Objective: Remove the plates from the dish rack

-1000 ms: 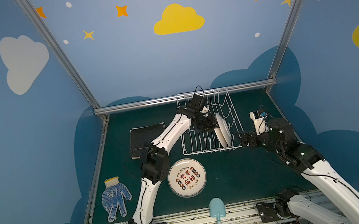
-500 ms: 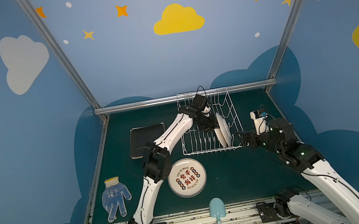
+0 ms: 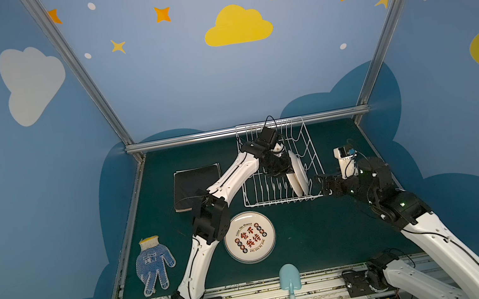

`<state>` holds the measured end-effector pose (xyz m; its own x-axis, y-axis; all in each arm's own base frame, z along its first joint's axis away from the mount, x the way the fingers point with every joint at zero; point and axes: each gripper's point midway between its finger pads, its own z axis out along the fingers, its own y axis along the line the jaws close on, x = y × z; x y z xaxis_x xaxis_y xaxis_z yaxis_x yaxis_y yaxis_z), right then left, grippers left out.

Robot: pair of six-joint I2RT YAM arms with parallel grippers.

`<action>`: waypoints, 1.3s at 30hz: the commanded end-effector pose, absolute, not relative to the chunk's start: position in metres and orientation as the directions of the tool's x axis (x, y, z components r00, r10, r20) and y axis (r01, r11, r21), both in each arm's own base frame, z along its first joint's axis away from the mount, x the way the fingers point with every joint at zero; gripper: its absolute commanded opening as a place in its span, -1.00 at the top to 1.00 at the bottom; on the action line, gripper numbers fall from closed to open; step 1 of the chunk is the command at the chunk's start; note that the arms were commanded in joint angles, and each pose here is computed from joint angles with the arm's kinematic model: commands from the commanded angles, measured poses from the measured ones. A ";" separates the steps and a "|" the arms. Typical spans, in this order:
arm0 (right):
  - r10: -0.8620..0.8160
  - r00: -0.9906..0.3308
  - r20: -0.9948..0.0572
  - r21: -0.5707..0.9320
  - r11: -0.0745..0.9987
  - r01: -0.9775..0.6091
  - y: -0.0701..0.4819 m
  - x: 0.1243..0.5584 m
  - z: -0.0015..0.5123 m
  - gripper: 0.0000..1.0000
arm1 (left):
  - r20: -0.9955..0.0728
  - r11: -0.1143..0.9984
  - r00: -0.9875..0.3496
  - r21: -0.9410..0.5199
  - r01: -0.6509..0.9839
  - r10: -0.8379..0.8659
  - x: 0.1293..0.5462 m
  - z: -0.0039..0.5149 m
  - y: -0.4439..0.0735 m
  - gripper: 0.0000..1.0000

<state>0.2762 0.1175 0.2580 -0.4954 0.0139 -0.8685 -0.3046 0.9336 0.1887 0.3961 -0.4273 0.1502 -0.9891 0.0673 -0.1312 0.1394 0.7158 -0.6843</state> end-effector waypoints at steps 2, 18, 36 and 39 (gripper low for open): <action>0.030 -0.469 -0.883 0.189 0.936 -0.296 0.114 0.277 0.265 -0.87 | -0.093 0.728 -0.994 -0.677 0.111 0.065 0.388 0.141 -0.424 0.61; 0.041 -0.467 -0.883 0.199 0.934 -0.295 0.116 0.280 0.269 -0.87 | -0.098 0.635 -0.995 -0.767 0.092 0.026 0.378 0.180 -0.428 0.94; 0.057 -0.453 -0.890 0.214 0.929 -0.302 0.118 0.280 0.276 -0.86 | -0.124 0.619 -0.992 -0.776 0.121 0.039 0.364 0.219 -0.405 0.94; 0.056 -0.450 -0.891 0.211 0.930 -0.302 0.118 0.280 0.277 -0.86 | -0.129 0.608 -0.991 -0.784 0.125 0.039 0.361 0.223 -0.401 0.94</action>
<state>0.2777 0.1180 0.2619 -0.4845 0.0289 -0.8743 -0.3025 0.9323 0.1985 0.3732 -0.4141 0.1927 -0.9930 0.0284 -0.1147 0.1069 0.6289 -0.7701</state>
